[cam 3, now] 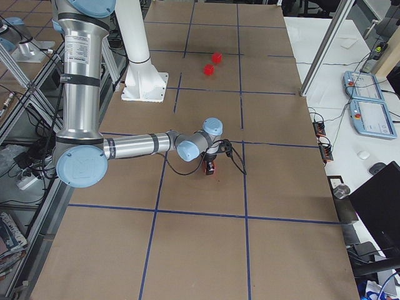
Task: Form red blocks into L shape at center
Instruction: 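Carry the red cube with the right gripper toward the table center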
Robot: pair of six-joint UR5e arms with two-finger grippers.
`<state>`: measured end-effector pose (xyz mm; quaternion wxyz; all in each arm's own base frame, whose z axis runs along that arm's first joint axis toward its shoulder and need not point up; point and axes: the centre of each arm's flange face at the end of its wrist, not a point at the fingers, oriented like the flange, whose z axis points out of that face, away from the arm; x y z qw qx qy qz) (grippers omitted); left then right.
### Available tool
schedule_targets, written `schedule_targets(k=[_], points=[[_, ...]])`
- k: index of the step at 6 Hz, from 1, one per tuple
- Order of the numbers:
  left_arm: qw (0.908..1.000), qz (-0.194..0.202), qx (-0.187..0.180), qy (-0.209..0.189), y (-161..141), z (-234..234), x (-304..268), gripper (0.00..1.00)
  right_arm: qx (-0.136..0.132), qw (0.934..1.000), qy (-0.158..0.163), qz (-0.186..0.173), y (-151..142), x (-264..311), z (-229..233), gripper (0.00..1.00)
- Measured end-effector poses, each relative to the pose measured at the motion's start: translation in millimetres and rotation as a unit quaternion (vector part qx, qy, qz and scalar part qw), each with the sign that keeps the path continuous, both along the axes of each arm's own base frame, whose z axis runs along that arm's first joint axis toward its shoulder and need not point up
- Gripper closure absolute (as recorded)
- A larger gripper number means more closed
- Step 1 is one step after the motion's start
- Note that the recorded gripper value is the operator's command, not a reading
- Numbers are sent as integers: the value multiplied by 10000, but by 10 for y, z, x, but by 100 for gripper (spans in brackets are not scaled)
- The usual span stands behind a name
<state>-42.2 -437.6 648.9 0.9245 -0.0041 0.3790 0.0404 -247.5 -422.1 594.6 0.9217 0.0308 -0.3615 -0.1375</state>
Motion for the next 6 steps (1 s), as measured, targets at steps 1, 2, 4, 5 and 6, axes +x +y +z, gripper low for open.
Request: schedule_targets(k=[1, 2, 4, 5, 6], points=[[10000, 0, 6, 0, -1, -3, 0, 0, 56, 9999, -86, 10, -39, -34, -320, 97], [10000, 0, 14, 1, -2, -5, 0, 0, 61, 9999, -133, 55, -171, -143, -851, 97], [10000, 0, 20, 1, -3, -5, 0, 0, -210, 9990, -245, 306, -485, -734, -2119, 99], [10000, 3, 26, 1, -4, -6, 3, 0, -422, 9975, -298, 477, -483, -1211, -2659, 100], [10000, 9, 28, 1, -5, -4, 8, 0, -613, 9950, -300, 735, -456, -1780, -3098, 100]])
